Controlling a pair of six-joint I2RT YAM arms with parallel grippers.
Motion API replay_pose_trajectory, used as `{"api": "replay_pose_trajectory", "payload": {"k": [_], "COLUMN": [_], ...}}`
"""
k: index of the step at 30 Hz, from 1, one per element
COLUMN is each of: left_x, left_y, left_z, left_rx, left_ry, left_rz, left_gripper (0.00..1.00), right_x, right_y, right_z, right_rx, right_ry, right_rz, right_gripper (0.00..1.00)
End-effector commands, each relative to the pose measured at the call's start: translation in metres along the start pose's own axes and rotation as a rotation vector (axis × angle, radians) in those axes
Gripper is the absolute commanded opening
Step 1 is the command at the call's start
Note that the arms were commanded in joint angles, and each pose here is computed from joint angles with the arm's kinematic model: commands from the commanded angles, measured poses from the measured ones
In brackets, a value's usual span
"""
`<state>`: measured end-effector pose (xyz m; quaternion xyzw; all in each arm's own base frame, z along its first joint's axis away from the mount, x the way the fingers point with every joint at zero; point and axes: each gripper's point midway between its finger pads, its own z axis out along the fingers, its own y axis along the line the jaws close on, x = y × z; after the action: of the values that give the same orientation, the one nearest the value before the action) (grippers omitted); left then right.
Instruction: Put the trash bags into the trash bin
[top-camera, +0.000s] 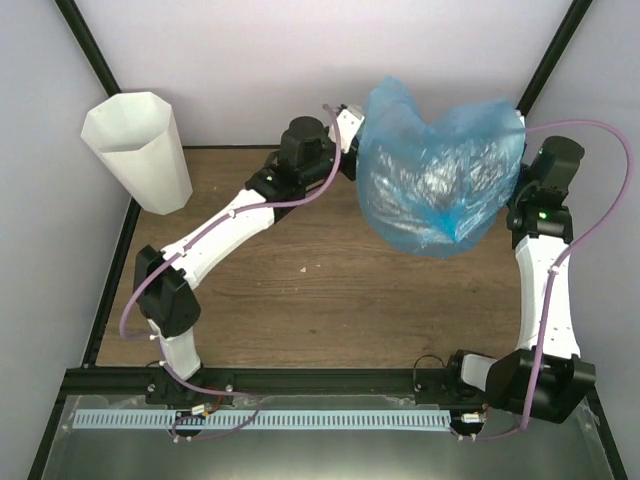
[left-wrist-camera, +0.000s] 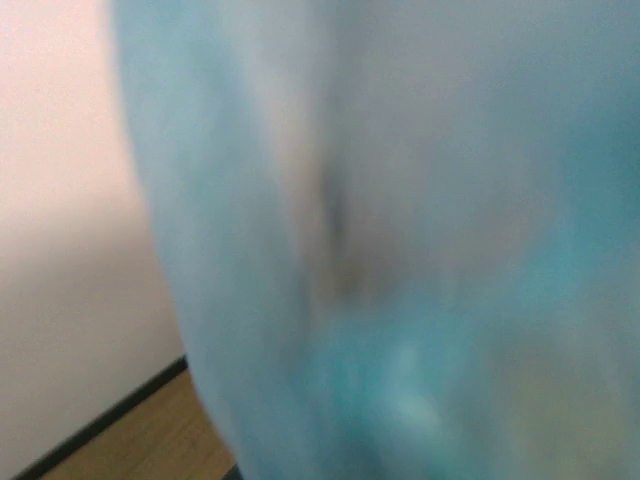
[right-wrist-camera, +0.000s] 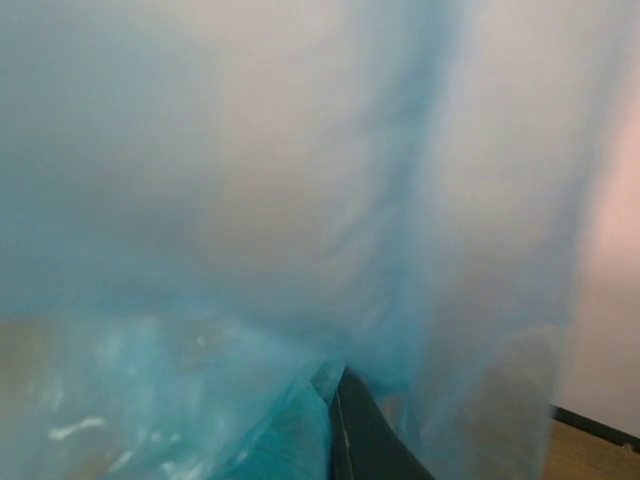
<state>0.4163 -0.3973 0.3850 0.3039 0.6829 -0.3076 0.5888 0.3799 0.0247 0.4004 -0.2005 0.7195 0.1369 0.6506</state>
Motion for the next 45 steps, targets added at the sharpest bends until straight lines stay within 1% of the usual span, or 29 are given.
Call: {"api": "replay_pose_trajectory", "payload": {"k": [1,3,5,6,7,8,9,10,11,12,14,16,17,18,20,23,31,37,45], "left_x": [-0.073,-0.102,-0.125,-0.132,-0.136,-0.134,-0.127,-0.111,-0.091,-0.071,-0.022,0.022,0.038,0.049,0.062,0.076,0.092,0.110,0.113], "left_y": [-0.038,-0.067,-0.080,-0.078,-0.068,-0.048,-0.023,0.000,0.023,0.041,0.068,0.076,0.074,0.068,0.054,0.046,0.045,0.040,0.033], "left_z": [-0.031,-0.047,-0.060,-0.061,-0.058,-0.050,-0.039,-0.025,-0.012,-0.001,0.018,0.030,0.032,0.034,0.036,0.038,0.046,0.052,0.053], "left_rx": [-0.022,-0.044,-0.089,-0.125,-0.184,-0.282,-0.385,-0.450,-0.481,-0.492,-0.493,-0.450,-0.419,-0.382,-0.304,-0.255,-0.236,-0.210,-0.172], "left_ry": [-0.204,-0.305,-0.385,-0.404,-0.404,-0.382,-0.343,-0.279,-0.216,-0.169,-0.059,0.049,0.083,0.099,0.111,0.149,0.178,0.222,0.237], "left_rz": [0.207,0.320,0.389,0.387,0.361,0.315,0.262,0.227,0.178,0.101,0.000,-0.079,-0.108,-0.128,-0.159,-0.188,-0.203,-0.224,-0.240], "left_gripper": [0.04,0.04,0.04,0.04,0.04,0.04,0.04,0.04,0.04,0.04,0.04,0.04,0.04,0.04,0.04,0.04,0.04,0.04,0.04], "right_x": [-0.054,-0.094,-0.128,-0.138,-0.143,-0.143,-0.137,-0.124,-0.105,-0.076,-0.013,0.039,0.062,0.077,0.093,0.102,0.109,0.127,0.132], "right_y": [0.004,0.016,0.029,0.031,0.027,0.020,0.008,-0.007,-0.024,-0.042,-0.071,-0.076,-0.074,-0.069,-0.063,-0.057,-0.058,-0.061,-0.062], "right_z": [-0.013,-0.033,-0.053,-0.058,-0.059,-0.055,-0.047,-0.033,-0.018,0.003,0.039,0.057,0.061,0.061,0.059,0.053,0.053,0.054,0.054], "right_rx": [0.011,0.012,0.017,0.032,0.047,0.070,0.096,0.123,0.151,0.166,0.173,0.104,0.072,0.054,0.046,0.050,0.060,0.081,0.082], "right_ry": [-0.104,-0.195,-0.289,-0.321,-0.334,-0.331,-0.313,-0.273,-0.220,-0.131,0.080,0.236,0.288,0.312,0.326,0.321,0.329,0.367,0.373], "right_rz": [-0.085,-0.155,-0.232,-0.251,-0.253,-0.242,-0.215,-0.174,-0.129,-0.070,0.058,0.153,0.197,0.219,0.231,0.227,0.228,0.228,0.234], "right_gripper": [0.01,0.01,0.01,0.01,0.01,0.01,0.01,0.01,0.01,0.01,0.01,0.01,0.01,0.01,0.01,0.01,0.01,0.01,0.01]}}
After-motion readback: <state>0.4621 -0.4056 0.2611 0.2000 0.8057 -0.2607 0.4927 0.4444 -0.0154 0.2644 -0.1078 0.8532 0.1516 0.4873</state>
